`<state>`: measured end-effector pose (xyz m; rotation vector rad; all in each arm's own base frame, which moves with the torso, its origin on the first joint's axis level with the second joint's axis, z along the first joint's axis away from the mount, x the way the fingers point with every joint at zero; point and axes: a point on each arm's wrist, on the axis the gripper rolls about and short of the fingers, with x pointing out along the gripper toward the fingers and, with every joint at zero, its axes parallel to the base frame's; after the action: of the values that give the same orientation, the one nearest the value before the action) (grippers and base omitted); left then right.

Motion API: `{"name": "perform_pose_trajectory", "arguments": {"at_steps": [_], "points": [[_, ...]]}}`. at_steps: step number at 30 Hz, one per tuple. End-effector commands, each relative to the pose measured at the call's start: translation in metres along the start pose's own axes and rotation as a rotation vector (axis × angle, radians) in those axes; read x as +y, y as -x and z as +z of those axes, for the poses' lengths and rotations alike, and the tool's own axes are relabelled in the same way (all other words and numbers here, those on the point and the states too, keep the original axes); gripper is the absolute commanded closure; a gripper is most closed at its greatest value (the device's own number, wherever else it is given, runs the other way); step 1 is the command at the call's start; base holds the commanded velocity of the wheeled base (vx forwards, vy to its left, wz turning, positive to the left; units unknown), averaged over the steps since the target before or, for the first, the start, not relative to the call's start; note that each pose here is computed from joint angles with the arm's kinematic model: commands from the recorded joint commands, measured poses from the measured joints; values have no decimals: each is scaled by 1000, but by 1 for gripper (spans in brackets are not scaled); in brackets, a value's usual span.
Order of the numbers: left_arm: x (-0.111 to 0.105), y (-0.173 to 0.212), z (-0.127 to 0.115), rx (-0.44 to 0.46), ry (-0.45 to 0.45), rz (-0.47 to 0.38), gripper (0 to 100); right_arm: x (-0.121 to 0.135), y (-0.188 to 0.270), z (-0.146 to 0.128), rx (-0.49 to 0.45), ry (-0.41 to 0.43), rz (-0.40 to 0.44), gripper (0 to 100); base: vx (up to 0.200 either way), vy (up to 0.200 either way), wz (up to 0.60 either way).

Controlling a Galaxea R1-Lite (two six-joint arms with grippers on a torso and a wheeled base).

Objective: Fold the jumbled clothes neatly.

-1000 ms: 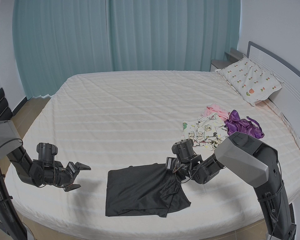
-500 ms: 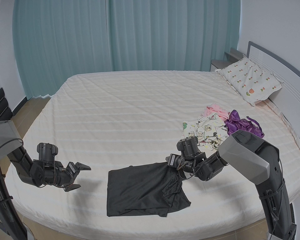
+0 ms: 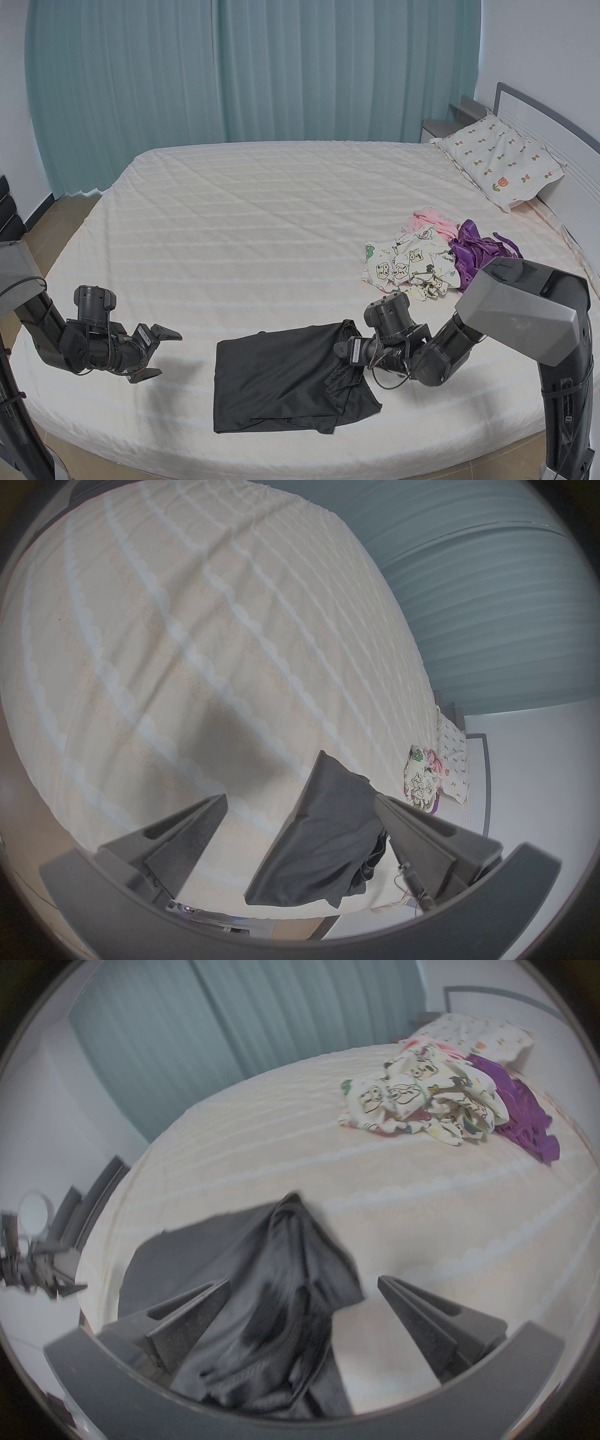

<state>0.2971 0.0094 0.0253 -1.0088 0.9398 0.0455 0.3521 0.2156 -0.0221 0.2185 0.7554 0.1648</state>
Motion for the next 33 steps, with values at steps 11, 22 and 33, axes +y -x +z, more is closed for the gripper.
{"name": "perform_pose_trajectory", "arguments": {"at_steps": [11, 22, 33], "points": [[0, 0, 0, 1, 1, 1, 0, 23, 18, -53, 99, 339, 16, 0, 0, 0, 0], [0, 0, 0, 1, 1, 1, 0, -11, 49, -59, 124, 372, -58, 0, 0, 0, 0], [1, 0, 0, 1, 2, 2, 0, -38, 70, -55, 119, 361, -100, 0, 0, 0, 0]]}}
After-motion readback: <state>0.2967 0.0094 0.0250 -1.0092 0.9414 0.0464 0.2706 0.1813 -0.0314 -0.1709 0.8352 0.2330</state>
